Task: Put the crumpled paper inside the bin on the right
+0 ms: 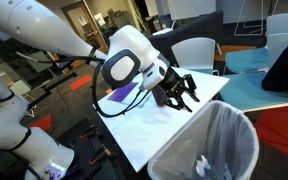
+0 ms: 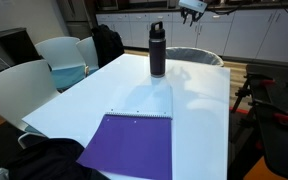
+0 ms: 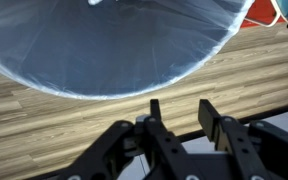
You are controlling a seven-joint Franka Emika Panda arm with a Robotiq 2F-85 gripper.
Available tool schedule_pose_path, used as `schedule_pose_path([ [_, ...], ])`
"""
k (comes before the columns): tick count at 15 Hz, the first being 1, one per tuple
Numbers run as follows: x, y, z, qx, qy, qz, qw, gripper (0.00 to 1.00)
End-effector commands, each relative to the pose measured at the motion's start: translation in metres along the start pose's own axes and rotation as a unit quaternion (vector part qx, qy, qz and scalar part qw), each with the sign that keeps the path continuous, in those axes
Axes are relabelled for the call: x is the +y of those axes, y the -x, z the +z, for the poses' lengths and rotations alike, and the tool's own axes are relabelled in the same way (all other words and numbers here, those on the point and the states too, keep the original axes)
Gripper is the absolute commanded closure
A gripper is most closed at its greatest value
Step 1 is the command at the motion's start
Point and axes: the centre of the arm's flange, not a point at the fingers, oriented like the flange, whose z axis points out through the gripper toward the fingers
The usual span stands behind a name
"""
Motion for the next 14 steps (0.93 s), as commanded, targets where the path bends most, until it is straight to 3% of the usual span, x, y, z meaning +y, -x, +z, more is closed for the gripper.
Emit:
schedule_pose_path([
  [1,-0.007,0.001,-0.0033,0.008,0.008,0.015,0.9998,0.22],
  [4,-0.0068,0.0016,-0.0054,0.003,0.006,0.016,0.9999,0.01],
  [14,-0.0078,0.0057,-0.0054,-0.005,-0.003,0.017,0.9998,0.0],
])
